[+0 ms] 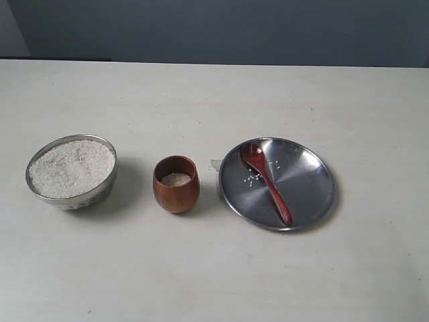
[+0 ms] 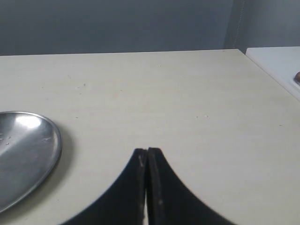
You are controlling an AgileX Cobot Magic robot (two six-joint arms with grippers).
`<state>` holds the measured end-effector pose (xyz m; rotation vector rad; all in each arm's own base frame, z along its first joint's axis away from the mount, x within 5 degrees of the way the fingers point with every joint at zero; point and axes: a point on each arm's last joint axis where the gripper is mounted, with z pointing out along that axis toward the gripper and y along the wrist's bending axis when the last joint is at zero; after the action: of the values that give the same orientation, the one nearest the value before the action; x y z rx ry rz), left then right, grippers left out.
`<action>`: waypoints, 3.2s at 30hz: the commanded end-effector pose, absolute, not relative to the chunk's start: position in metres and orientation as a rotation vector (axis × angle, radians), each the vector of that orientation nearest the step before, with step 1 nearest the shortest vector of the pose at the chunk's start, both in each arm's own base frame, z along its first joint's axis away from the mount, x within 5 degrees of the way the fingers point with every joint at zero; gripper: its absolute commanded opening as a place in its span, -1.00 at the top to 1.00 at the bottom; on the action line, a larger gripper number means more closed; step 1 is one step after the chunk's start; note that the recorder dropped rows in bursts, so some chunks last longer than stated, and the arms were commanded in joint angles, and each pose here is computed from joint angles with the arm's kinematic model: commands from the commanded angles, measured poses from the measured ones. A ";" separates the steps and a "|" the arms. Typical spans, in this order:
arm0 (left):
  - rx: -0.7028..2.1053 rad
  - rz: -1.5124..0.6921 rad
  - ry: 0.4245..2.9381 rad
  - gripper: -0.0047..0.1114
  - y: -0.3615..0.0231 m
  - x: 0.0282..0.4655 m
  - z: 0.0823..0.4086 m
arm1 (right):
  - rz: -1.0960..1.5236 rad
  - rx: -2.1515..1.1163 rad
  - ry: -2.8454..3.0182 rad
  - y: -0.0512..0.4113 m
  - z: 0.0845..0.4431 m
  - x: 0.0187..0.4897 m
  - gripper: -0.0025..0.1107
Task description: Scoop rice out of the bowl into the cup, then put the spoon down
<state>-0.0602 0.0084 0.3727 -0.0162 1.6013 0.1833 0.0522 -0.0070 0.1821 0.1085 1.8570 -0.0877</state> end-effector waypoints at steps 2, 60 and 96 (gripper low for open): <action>-0.017 0.181 1.590 0.91 0.009 -0.061 0.375 | -0.085 0.104 1.845 -0.007 0.184 0.052 0.95; 0.032 0.079 1.725 0.91 0.002 0.055 0.191 | -0.085 0.104 1.845 -0.007 0.184 0.052 0.95; 0.014 0.062 1.824 0.91 0.003 0.054 0.183 | -0.085 0.104 1.845 -0.007 0.184 0.052 0.95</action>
<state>0.0535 0.0030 0.1832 0.0164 1.8318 0.0716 0.0522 -0.0069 0.1821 0.1082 1.8569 -0.0848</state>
